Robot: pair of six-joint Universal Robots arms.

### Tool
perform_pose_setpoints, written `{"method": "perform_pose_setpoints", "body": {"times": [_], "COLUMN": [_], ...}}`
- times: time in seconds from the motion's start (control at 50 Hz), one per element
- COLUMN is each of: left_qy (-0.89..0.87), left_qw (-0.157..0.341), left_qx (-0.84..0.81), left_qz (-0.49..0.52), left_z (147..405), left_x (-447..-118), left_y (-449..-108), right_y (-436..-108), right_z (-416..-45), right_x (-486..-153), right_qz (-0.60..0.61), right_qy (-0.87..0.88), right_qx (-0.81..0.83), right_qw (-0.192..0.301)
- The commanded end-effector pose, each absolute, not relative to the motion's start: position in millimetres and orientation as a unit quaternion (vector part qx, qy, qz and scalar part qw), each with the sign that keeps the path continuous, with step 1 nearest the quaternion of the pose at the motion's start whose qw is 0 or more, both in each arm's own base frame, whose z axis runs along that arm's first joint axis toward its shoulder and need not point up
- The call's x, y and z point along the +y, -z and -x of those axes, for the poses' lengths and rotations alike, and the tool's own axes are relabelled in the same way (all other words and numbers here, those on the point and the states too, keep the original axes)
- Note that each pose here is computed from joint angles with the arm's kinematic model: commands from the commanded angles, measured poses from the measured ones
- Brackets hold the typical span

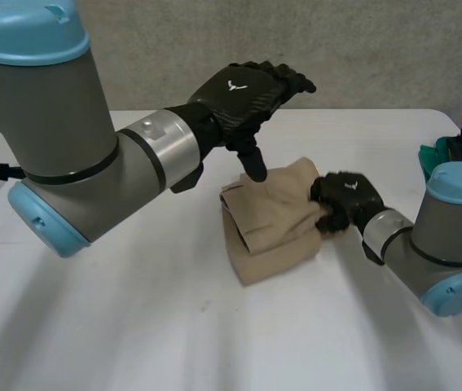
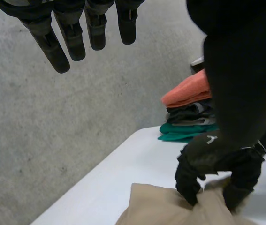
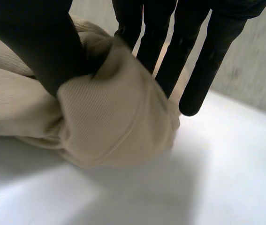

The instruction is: Fold the laundry.

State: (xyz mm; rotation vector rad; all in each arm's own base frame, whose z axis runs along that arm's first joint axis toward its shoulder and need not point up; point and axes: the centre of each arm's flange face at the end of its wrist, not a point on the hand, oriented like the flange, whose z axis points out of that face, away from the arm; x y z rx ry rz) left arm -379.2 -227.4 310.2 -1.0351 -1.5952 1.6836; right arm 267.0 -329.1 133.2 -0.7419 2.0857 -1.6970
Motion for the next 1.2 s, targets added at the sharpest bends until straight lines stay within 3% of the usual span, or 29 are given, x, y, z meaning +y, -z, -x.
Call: {"method": "perform_pose_setpoints", "body": {"times": [0.02,0.26,0.34,0.48,0.56,0.64,0.82,0.94,1.2], "left_qy": [-0.649,-0.681,-0.693,-0.697,-0.695,-0.690,-0.681,-0.678,-0.683], "left_qw": [0.290,0.289,0.290,0.296,0.298,0.299,0.304,0.305,0.311], "left_qx": [-0.577,-0.550,-0.544,-0.541,-0.543,-0.547,-0.551,-0.551,-0.540], "left_qz": [0.402,0.386,0.373,0.366,0.365,0.368,0.374,0.378,0.381], "left_z": [389,384,380,377,377,378,384,388,391], "left_x": [-212,-208,-205,-202,-201,-200,-198,-196,-190], "left_y": [-316,-348,-361,-369,-368,-364,-354,-350,-357], "right_y": [-171,-284,-329,-364,-360,-330,-221,-197,-203], "right_z": [-272,-243,-203,-130,-81,-34,43,62,56], "right_x": [-336,-387,-415,-444,-458,-475,-495,-490,-487], "right_qz": [0.256,0.193,0.131,0.067,0.044,0.029,0.019,0.025,0.027], "right_qy": [0.658,0.800,0.845,0.872,0.871,0.854,0.817,0.817,0.820], "right_qx": [0.682,0.544,0.501,0.473,0.480,0.509,0.570,0.573,0.568], "right_qw": [0.192,0.160,0.131,0.105,0.098,0.099,0.087,0.057,0.064]}}
